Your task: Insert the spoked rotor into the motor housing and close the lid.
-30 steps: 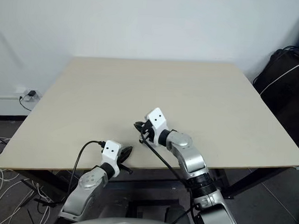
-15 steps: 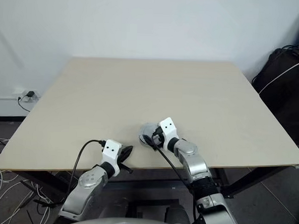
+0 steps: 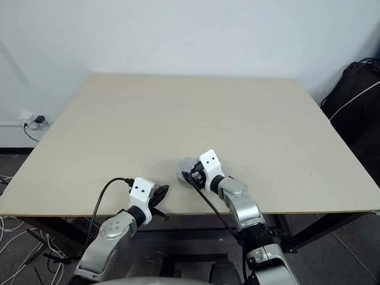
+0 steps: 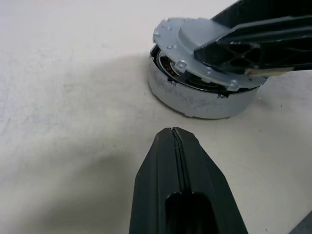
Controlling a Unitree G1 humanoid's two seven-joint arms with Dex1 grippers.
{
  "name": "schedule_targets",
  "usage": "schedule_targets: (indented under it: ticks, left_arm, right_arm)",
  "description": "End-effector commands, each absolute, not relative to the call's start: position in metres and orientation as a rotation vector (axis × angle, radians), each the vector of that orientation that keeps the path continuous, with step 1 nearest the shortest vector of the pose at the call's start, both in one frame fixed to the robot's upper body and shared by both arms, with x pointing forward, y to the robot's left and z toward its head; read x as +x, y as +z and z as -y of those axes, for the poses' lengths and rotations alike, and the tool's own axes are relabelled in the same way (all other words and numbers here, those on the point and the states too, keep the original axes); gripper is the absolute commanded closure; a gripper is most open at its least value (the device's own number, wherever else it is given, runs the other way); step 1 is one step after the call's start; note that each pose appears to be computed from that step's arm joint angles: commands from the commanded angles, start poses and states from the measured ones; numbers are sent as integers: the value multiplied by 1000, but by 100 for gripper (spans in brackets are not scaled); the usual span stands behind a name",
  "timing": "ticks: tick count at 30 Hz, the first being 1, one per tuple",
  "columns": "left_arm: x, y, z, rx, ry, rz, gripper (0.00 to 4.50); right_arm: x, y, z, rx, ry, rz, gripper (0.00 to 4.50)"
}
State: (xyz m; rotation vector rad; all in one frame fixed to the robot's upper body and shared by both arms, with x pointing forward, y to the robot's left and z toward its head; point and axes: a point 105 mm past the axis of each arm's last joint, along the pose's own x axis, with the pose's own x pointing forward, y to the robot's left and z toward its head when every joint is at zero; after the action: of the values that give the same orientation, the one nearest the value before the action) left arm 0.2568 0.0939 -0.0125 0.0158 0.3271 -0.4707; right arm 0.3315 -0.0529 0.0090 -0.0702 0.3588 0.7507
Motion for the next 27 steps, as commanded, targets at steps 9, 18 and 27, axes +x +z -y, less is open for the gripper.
schedule_targets:
  ticks: [9,18,27]
  left_arm:
    - [261,4,-92,20,-474,-270,450]
    - [260,4,-92,19,-473,-273,450]
    - [260,3,-92,19,-476,-275,450]
  right_arm:
    - [334,11,47,-180,761,-392,131]
    - [335,8,50,-257,726,-443,131]
    - [339,6,54,-273,676,-491,131]
